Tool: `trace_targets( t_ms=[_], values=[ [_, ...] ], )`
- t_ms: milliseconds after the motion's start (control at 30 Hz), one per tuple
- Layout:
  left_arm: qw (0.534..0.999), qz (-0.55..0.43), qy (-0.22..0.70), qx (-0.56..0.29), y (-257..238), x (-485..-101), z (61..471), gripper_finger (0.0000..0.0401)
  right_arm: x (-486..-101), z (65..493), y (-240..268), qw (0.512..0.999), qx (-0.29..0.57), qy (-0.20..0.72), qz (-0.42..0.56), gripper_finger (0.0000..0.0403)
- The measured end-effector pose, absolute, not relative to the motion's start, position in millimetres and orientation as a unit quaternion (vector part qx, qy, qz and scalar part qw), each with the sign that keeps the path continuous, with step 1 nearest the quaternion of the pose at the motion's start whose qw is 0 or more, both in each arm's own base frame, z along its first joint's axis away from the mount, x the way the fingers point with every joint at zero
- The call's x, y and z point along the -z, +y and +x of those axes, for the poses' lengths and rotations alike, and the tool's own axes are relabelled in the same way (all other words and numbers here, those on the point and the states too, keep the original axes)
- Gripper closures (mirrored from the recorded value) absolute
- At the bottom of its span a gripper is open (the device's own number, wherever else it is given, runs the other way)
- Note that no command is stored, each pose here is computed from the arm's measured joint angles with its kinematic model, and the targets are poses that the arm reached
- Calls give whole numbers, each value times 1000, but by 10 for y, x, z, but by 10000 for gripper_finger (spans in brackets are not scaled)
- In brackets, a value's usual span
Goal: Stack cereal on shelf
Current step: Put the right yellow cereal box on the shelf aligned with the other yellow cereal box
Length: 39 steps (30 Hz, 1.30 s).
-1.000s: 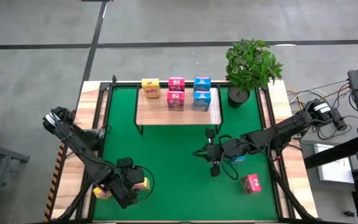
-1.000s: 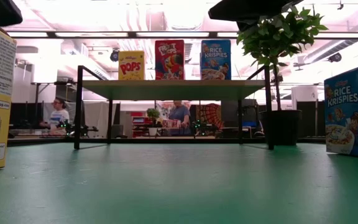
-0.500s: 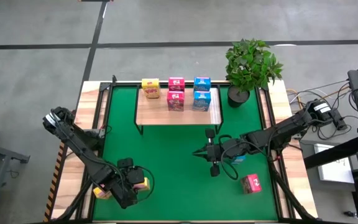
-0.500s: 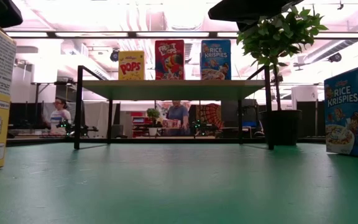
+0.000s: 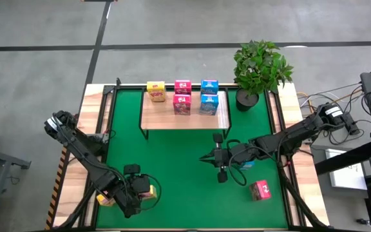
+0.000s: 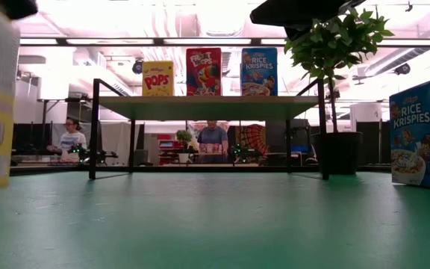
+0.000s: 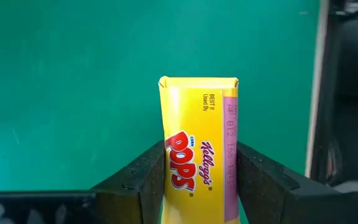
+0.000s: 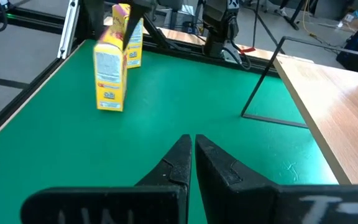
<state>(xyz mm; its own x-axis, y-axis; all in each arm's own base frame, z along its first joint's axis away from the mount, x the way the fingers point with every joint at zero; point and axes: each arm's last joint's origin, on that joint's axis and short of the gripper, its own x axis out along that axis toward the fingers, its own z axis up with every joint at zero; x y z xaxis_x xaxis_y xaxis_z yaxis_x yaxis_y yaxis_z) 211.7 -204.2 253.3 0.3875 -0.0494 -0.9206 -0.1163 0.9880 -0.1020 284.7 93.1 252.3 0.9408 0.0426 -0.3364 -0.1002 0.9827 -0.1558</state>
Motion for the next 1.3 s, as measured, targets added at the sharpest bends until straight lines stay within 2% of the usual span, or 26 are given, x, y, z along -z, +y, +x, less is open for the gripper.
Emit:
trace_targets(
  t_ms=[367, 800, 1033, 1300],
  values=[
    [853, 74, 514, 43, -1781, -3223, 2375, 246, -2486, 2867, 938, 981, -35, 172, -78, 390],
    [834, 193, 517, 14, -780, -3900, 2602, 246, -2486, 2867, 938, 981, -35, 172, -78, 390],
    [823, 209, 528, 2, -144, -4125, 2594, 246, -2486, 2867, 938, 981, -35, 172, -80, 390],
    [826, 139, 547, -1, 709, -4116, 2496, 246, -2486, 2867, 937, 981, -35, 172, -81, 390]
  ],
)
